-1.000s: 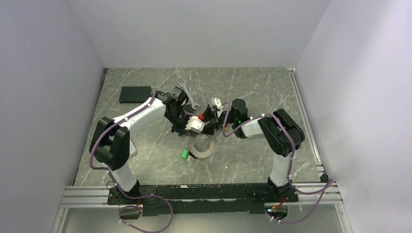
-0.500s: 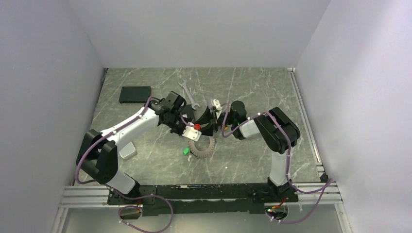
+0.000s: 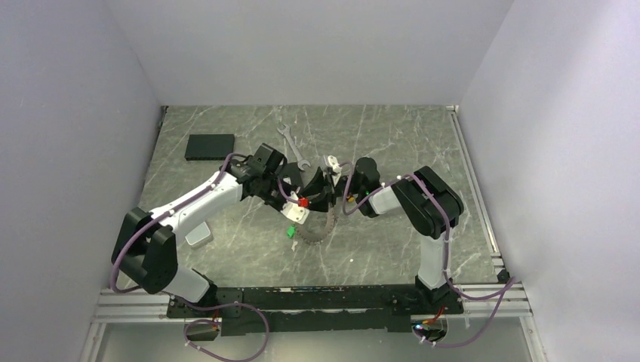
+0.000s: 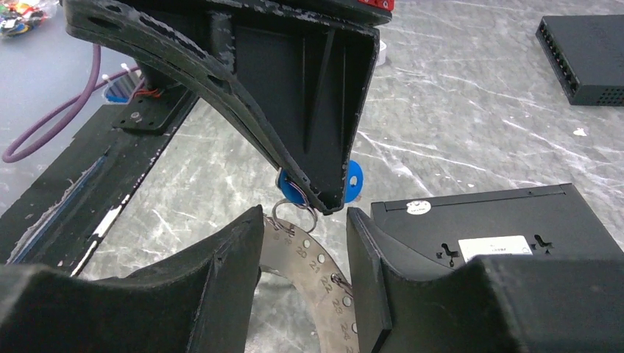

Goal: Remove the keys from the keyring

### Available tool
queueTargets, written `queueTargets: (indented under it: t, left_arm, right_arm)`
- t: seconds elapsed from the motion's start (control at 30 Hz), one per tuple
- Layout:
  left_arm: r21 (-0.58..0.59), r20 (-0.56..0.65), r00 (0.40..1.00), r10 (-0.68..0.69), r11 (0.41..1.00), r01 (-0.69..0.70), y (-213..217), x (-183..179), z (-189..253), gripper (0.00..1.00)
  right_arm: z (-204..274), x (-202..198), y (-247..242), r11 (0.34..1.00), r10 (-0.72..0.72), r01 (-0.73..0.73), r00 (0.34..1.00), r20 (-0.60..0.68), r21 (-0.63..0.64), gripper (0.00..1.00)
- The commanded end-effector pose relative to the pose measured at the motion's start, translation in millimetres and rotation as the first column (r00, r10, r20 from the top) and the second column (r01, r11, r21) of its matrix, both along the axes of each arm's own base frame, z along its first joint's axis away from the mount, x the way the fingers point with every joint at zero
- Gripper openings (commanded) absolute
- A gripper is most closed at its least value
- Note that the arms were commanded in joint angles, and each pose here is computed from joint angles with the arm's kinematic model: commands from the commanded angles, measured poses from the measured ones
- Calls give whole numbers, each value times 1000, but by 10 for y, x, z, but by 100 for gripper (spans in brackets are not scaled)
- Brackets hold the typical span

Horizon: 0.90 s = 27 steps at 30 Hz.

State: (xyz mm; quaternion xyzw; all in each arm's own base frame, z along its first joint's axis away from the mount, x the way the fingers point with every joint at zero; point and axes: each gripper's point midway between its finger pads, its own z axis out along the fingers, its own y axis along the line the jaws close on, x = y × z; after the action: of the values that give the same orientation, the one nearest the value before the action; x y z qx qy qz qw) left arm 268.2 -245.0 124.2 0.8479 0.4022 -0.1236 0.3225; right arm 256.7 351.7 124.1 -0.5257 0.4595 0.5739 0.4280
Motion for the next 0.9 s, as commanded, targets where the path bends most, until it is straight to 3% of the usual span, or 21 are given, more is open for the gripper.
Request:
queueTargets:
  t: [0.0,0.53,0.87]
  left_arm:
    - [-76,106,992,-61,995,70,-115,6,269,0]
    - [-85,135,987,-92,991,104,-148,-28,302,0]
    - [-87,139,988,-66,993,79,-141,-2,360,0]
  right_arm:
    - [42,18,47,999,24,-26,998,60,21,49]
    - [121,-46,92,998,52,-53,998,31,41,45]
    - [50,-40,97,999,44,-44,999,13,27,28]
